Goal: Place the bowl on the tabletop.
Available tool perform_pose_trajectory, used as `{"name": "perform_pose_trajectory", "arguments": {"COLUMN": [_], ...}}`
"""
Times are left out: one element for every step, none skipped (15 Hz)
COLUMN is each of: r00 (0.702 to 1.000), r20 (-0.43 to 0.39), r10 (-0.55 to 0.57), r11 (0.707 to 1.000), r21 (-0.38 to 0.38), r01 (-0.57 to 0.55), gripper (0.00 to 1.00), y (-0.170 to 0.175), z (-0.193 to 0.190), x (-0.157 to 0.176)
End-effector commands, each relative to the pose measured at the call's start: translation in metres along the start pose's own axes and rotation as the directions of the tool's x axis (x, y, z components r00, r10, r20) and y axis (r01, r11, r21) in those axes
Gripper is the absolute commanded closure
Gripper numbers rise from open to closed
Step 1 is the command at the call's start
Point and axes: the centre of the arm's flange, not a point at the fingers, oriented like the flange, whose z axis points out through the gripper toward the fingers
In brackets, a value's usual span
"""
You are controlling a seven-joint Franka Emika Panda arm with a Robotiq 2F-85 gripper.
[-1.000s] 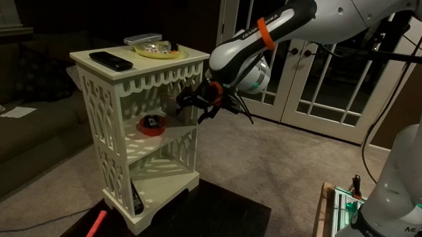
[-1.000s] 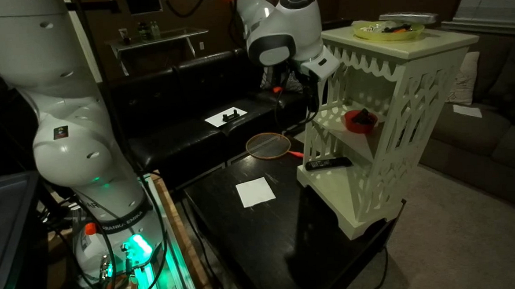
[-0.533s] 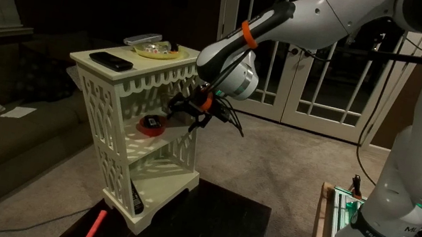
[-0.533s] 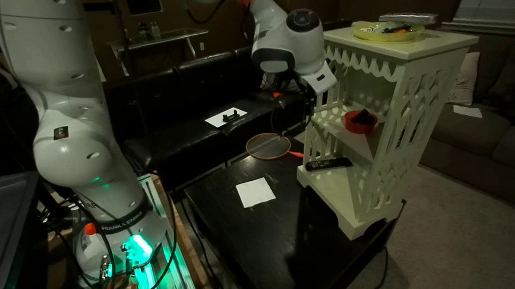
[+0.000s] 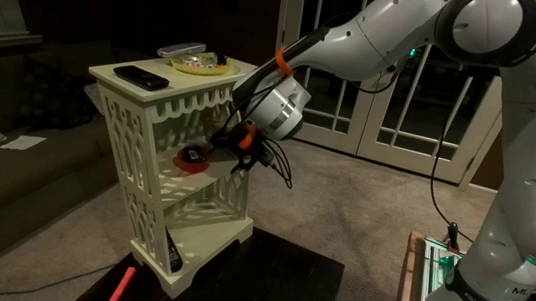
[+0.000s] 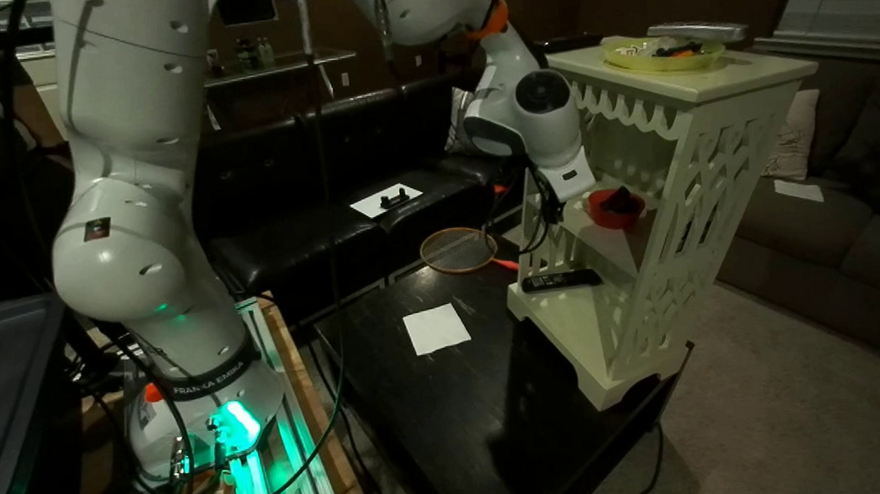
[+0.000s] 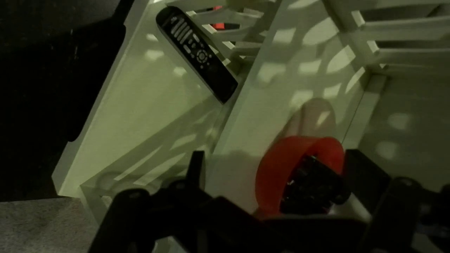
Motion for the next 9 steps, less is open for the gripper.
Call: {"name": "perform_pose_trajectory", "arguments": {"r00": [0.995, 0.993, 0.991, 0.989, 0.987, 0.985, 0.982, 0.98, 0.978], "r20": [-0.075, -0.095, -0.113, -0.133, -0.149, -0.168, -0.185, -0.194, -0.206], "r10": [0.059, 0.067, 0.069, 0.064, 0.057, 0.045, 0.038, 0.038, 0.036], "r11": [0.996, 0.996, 0.996, 0.996, 0.996, 0.996, 0.996, 0.996, 0.996], "r21": [0.064, 0.068, 0.072, 0.074, 0.078, 0.08, 0.084, 0.086, 0.084], "r01": [-0.055, -0.061, -0.061, -0.054, -0.046, -0.032, -0.023, -0.021, -0.019], "gripper": [0.08, 0.15, 0.27, 0.41, 0.5, 0.56, 0.62, 0.7, 0.76], "y": [-0.009, -0.012, -0.015, -0.019, -0.021, -0.023, -0.025, -0.026, -0.026], "z": [0.03, 0.035, 0.039, 0.043, 0.047, 0.051, 0.055, 0.058, 0.062], "x": [0.019, 0.022, 0.025, 0.026, 0.027, 0.028, 0.027, 0.027, 0.027]}}
